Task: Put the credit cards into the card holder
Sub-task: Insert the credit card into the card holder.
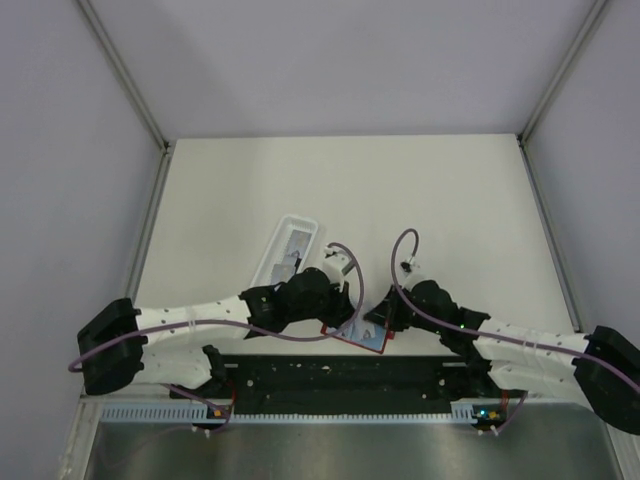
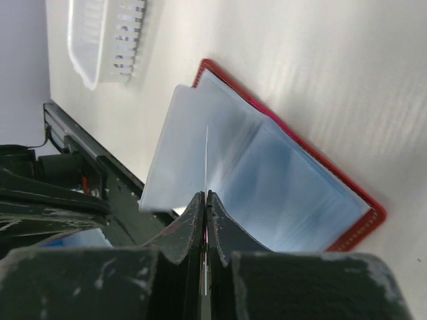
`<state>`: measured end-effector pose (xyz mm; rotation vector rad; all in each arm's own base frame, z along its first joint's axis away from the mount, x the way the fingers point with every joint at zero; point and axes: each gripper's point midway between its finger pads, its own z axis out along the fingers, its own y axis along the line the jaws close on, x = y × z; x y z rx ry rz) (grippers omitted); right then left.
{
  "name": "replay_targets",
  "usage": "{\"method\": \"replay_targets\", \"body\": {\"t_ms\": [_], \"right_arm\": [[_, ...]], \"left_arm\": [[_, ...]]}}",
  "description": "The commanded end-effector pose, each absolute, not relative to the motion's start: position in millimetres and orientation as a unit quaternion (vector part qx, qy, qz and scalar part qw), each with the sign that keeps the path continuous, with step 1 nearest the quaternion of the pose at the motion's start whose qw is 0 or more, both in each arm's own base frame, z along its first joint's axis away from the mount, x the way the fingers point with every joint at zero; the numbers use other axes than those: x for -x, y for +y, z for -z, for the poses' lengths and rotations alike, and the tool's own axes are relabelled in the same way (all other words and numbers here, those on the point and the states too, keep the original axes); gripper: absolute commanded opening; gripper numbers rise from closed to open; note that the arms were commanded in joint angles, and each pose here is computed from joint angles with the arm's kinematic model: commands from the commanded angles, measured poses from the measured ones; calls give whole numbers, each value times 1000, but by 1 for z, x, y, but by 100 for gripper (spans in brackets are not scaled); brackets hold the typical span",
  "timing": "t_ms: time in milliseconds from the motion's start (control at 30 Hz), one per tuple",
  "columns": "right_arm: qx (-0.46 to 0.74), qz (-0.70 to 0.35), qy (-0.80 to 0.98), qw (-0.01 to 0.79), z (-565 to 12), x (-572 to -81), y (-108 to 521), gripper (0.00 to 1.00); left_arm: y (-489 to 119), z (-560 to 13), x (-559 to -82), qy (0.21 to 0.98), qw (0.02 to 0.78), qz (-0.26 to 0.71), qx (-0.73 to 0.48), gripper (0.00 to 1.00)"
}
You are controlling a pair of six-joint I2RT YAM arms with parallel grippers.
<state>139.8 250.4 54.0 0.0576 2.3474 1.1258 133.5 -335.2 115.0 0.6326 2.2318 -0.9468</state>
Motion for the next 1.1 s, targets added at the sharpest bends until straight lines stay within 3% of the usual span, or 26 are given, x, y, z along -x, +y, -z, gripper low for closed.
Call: {"method": "replay_targets", "body": {"t_ms": [0, 300, 767, 1067], "right_arm": [[7, -471, 831, 295, -96, -151, 279, 0], [4, -464, 838, 286, -89, -155, 287, 0], [-129, -356, 888, 261, -51, -159, 249, 0], [-81, -266, 929, 243, -44, -152, 231, 0]], "left_arm": [[-329, -127, -144, 838, 343, 360, -224, 0], [-309, -111, -152, 856, 338, 335, -204, 0], [-264, -44, -175, 926, 307, 187, -116, 0], [-258, -45, -174, 927, 309, 181, -110, 0]]}}
